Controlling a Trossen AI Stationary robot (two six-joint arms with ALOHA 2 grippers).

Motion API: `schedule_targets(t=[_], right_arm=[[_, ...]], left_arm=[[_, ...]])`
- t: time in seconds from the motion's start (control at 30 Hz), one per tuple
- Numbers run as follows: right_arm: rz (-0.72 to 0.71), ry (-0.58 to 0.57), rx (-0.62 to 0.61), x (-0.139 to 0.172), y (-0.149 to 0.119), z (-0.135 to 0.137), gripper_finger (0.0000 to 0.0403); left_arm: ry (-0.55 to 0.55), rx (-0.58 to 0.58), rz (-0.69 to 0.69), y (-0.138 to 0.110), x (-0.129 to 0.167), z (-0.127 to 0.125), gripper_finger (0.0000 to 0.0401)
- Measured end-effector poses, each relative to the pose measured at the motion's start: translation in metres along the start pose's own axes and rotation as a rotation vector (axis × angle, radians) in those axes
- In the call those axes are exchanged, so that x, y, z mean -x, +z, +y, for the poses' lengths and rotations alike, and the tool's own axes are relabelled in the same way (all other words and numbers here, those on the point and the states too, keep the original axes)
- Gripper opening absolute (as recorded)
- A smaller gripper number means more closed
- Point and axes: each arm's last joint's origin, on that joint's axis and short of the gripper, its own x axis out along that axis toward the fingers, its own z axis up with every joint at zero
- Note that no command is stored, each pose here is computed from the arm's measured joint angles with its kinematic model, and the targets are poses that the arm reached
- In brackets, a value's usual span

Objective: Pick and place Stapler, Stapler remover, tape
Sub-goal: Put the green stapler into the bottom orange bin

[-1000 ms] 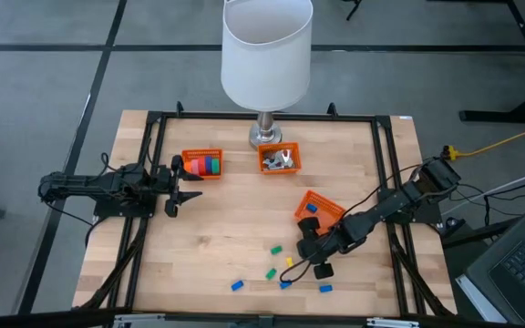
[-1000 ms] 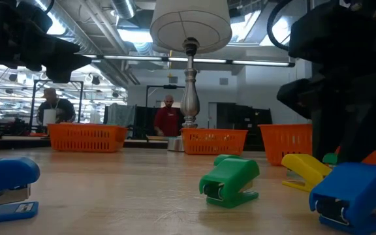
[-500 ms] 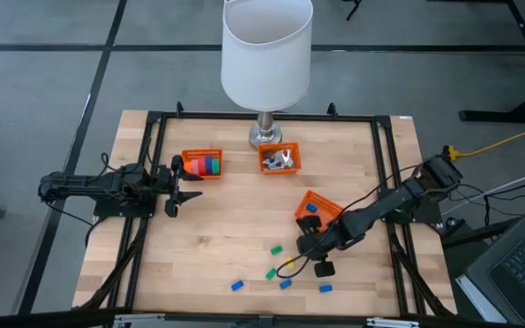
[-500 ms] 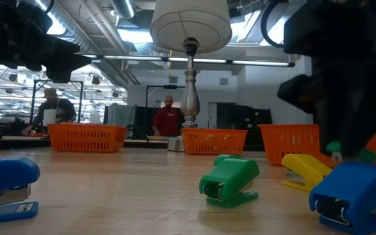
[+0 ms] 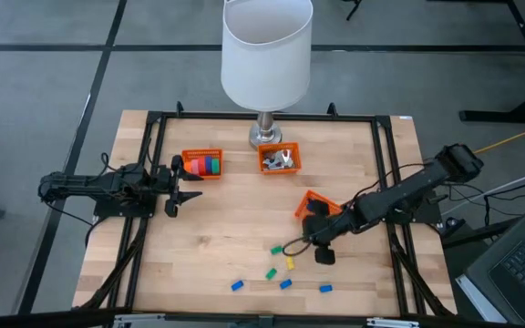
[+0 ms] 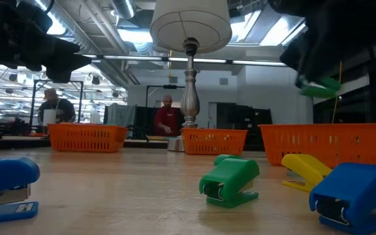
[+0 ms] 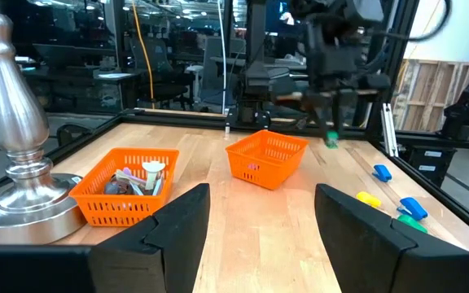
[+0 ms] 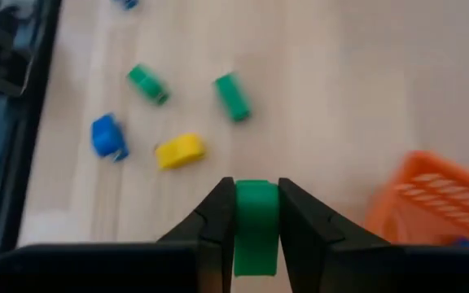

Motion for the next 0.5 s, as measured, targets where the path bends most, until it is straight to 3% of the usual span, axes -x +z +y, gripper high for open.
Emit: schedule_targets(t=[0.17,0.5], right_arm=[[-0.031,-0.077,-0.091,0.012,0.006,-0.019,0.0070],[0.043,-0.308,-0.311,0.002,0.007,-0.064,0.0070]], left_arm=[[0.000,0.000,0.000,0.000,0.000,0.000,0.0219],[0.000,0.000,0.000,0.000,0.000,0.000,0.0219]])
